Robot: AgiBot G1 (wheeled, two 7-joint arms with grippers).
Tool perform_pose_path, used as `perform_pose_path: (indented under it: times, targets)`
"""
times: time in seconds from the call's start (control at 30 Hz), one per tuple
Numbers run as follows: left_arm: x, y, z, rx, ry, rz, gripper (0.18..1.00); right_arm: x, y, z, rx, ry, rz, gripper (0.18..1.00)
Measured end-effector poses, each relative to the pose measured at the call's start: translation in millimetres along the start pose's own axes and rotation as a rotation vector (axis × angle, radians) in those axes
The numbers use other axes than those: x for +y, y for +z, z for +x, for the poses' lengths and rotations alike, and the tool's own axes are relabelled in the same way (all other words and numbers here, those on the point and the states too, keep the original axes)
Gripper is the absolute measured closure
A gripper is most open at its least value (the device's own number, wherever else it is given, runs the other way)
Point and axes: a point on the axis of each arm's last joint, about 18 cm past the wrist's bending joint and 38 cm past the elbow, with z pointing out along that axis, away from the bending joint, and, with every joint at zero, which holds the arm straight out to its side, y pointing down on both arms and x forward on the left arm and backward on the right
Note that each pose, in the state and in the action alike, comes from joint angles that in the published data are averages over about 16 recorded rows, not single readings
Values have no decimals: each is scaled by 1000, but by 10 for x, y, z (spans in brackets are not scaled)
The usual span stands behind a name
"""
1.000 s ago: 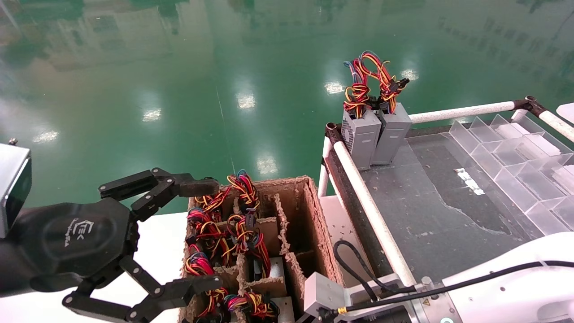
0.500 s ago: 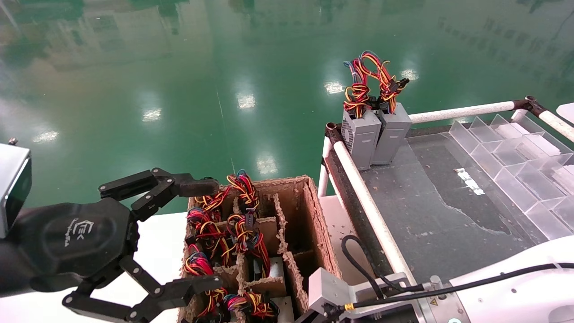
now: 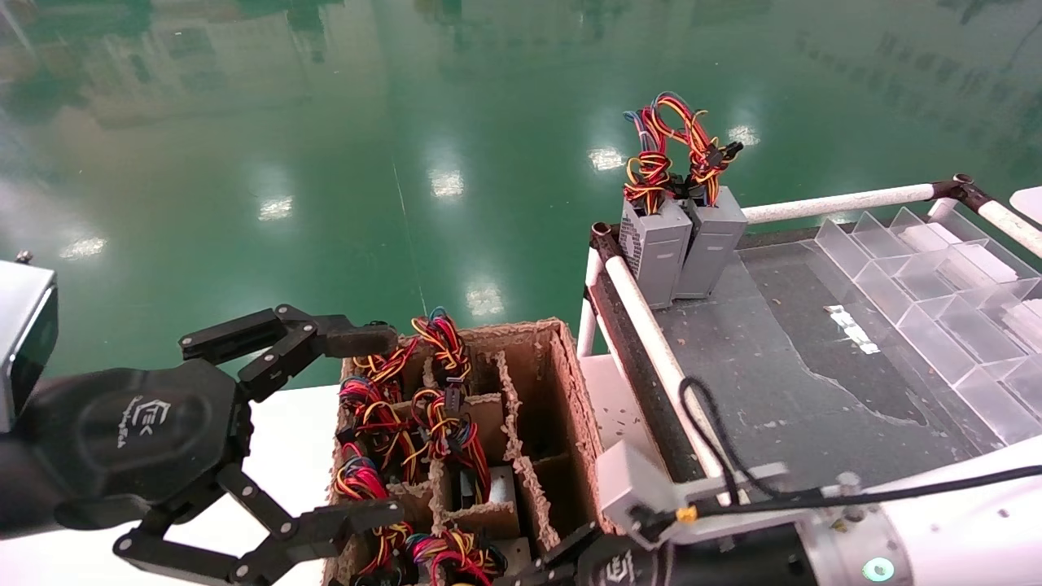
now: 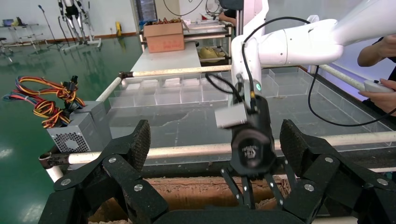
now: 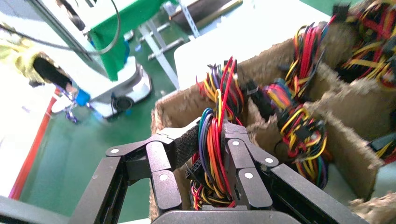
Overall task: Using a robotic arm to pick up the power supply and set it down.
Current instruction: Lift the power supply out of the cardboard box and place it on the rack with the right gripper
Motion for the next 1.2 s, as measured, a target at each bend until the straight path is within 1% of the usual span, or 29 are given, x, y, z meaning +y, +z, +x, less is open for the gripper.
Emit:
perform_pose_path:
  times: [0.2,0.4,0.73,0.97,1.2]
  targets:
    - [0,0,0,0,0,0,183,-187,-191,1,14,18,73,984]
    - [0,0,0,0,0,0,183,-457,-428,0,32,22,163,984]
    - [0,0,0,0,0,0,183,-991,-938,-55,79,-31,309,985]
    - [0,0,0,0,0,0,183,-1244,-1406,-46,179,-77,383,986]
    - [0,0,0,0,0,0,183,-1290,-1928,65,341,-93,434,986]
